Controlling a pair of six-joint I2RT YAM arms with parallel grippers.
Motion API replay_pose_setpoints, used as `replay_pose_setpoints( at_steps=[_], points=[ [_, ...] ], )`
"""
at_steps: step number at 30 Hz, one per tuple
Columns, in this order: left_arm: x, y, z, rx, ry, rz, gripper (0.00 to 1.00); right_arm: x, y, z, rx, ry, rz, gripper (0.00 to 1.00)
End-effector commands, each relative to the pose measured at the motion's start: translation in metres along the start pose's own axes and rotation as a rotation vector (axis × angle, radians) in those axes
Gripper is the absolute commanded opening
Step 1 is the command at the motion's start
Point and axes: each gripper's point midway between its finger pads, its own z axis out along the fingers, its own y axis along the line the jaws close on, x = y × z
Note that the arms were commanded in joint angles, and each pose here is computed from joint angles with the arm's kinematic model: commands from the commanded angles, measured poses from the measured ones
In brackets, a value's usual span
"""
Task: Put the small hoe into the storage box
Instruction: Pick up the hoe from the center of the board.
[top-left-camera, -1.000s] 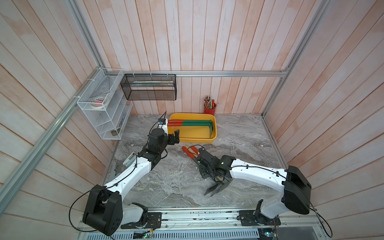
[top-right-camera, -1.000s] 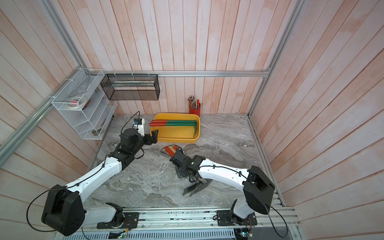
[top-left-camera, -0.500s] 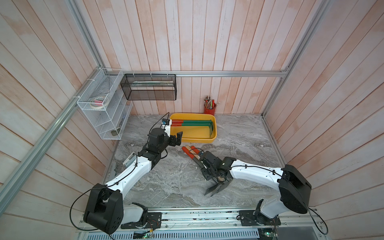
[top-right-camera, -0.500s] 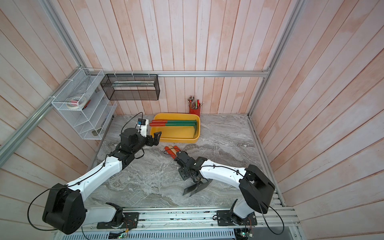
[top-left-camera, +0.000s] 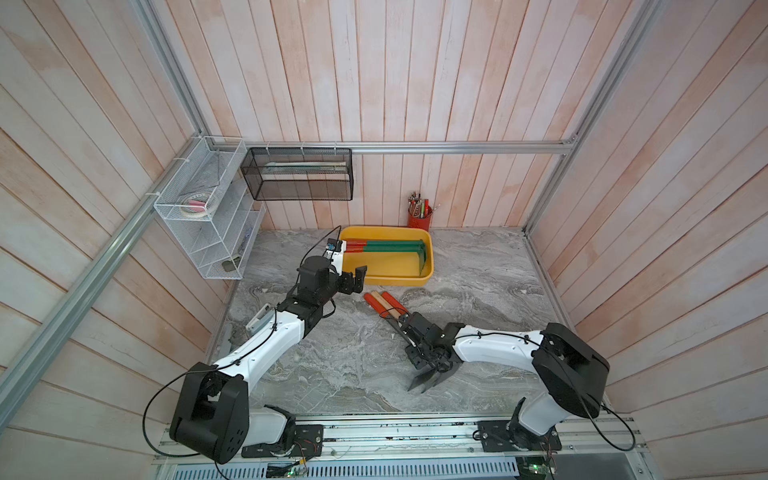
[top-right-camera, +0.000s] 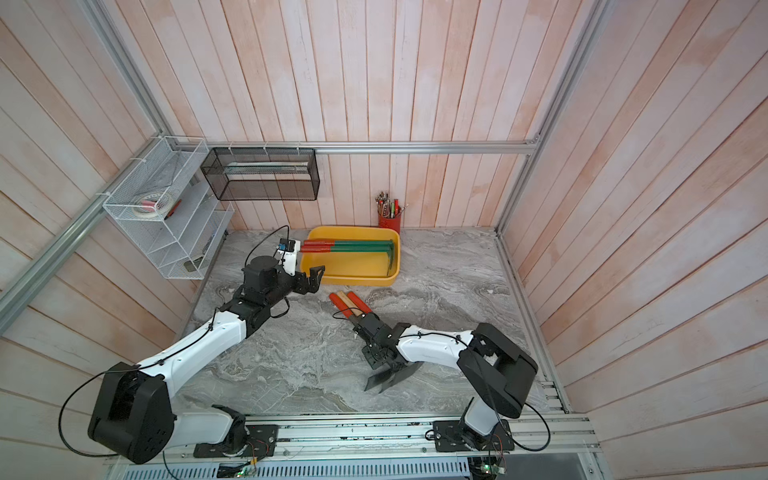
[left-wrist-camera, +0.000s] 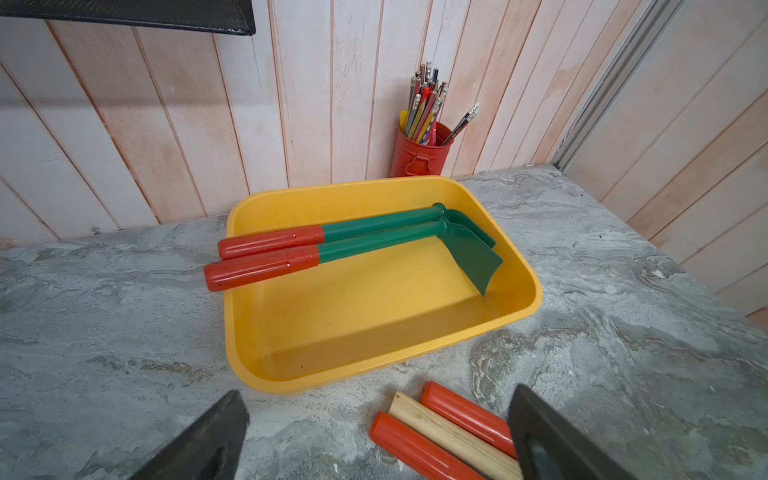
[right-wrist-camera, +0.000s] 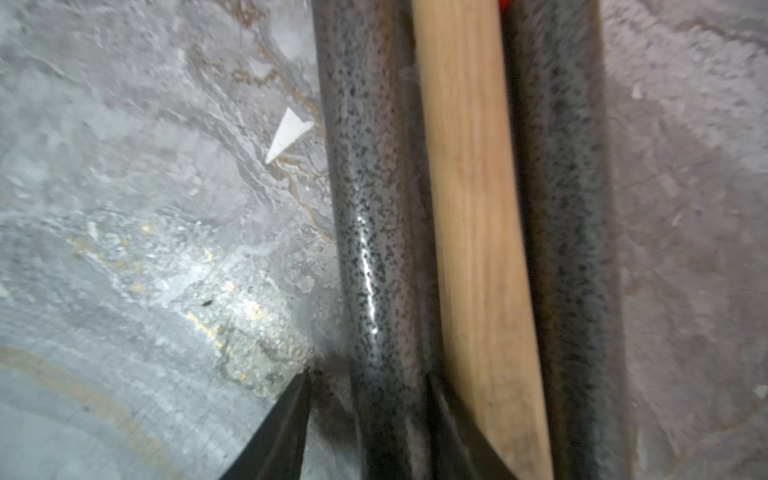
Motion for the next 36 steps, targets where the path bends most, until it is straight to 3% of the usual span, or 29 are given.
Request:
replay_pose_setpoints(
  at_steps=[1, 4, 10, 20, 26, 36],
  points=[
    [-0.015, 0.001, -0.004, -0.004, -0.025, 0.037, 1.00, 0.009, 0.002, 0.014, -0.024, 0.024, -0.028, 0.47],
    [-0.016, 0.002, -0.006, -0.010, -0.025, 0.047, 1.00, 0.007, 0.006, 0.017, -0.040, 0.013, -0.055, 0.43],
    [-0.017, 0.001, -0.009, -0.010, -0.029, 0.048, 1.00, -0.006, 0.013, 0.006, -0.078, -0.030, -0.112, 0.23],
    [-0.011, -0.005, -0.009, 0.028, -0.017, 0.050, 1.00, -0.028, 0.023, -0.039, -0.128, -0.125, -0.197, 0.01],
    [-0.012, -0.017, -0.016, 0.094, -0.005, 0.061, 1.00, -0.060, 0.017, -0.075, -0.090, -0.262, -0.265, 0.00],
    [-0.039, -0.023, -0.042, 0.101, -0.041, 0.090, 1.00, -0.105, -0.007, -0.103, 0.008, -0.338, -0.479, 0.00]
  ],
)
